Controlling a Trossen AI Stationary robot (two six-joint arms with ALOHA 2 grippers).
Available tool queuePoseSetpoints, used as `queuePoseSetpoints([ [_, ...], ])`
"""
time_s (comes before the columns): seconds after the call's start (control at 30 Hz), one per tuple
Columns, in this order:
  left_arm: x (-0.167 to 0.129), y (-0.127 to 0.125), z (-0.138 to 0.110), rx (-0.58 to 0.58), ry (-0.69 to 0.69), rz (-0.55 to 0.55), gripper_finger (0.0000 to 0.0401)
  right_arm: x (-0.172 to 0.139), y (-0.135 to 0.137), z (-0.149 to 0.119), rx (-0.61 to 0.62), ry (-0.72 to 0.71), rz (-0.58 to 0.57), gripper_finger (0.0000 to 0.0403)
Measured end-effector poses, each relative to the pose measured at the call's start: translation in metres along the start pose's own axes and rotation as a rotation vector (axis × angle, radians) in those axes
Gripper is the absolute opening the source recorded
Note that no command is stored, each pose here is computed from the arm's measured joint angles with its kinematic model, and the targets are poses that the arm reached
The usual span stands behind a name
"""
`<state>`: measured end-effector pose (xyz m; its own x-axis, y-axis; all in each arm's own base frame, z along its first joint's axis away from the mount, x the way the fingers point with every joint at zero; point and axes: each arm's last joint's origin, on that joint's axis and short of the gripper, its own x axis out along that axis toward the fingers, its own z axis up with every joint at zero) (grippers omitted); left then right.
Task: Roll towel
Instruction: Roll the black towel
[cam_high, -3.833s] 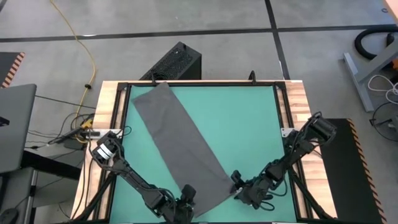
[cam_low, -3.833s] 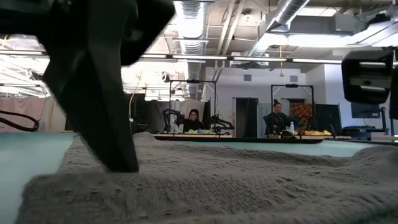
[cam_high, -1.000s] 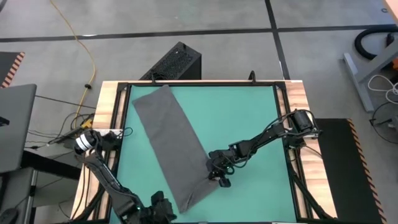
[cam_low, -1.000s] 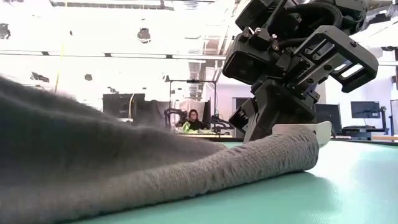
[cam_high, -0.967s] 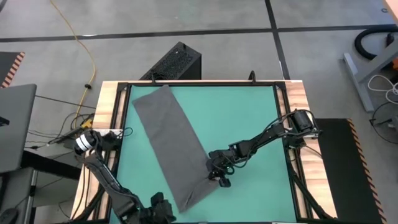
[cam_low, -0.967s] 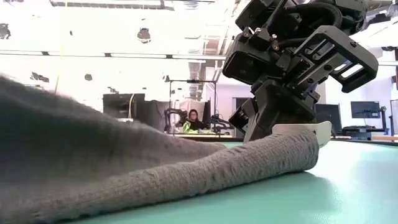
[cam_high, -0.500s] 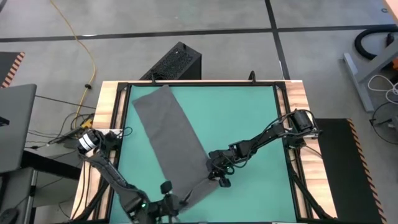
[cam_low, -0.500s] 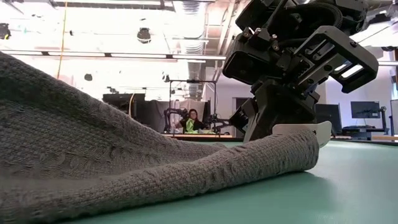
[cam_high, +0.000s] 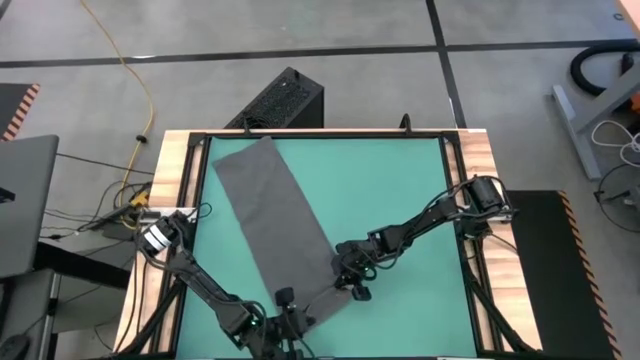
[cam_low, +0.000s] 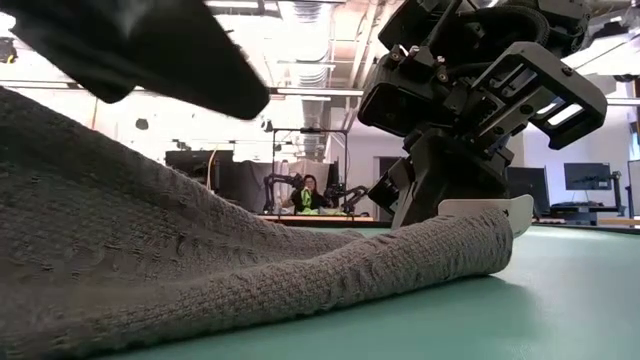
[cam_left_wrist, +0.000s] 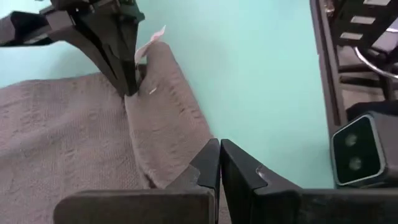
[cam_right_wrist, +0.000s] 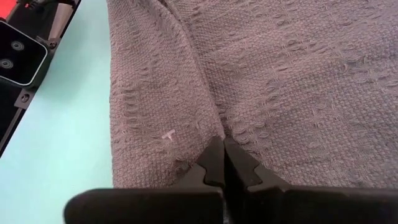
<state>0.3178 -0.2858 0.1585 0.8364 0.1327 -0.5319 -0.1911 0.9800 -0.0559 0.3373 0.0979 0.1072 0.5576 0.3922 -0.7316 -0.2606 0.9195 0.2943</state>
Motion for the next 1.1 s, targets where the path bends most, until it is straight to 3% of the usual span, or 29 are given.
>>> queuePoseSetpoints([
  [0.2, 0.006, 0.002, -0.001, 0.004, 0.042, -0.03, 0.0, -0.001, -0.002, 0.001, 0.005, -0.002, 0.001, 0.0015],
  [0.57, 0.006, 0.011, -0.017, 0.001, 0.203, 0.012, 0.0, -0.001, -0.003, 0.0, 0.012, 0.0, 0.0, 0.0015],
  [0.8, 0.006, 0.014, -0.018, 0.017, 0.224, 0.027, 0.0, -0.001, -0.002, 0.001, -0.003, -0.009, 0.002, 0.0016],
  [1.1, 0.01, 0.014, -0.024, 0.031, 0.231, 0.048, 0.0, -0.001, -0.004, 0.001, 0.04, -0.01, 0.0, 0.0057],
])
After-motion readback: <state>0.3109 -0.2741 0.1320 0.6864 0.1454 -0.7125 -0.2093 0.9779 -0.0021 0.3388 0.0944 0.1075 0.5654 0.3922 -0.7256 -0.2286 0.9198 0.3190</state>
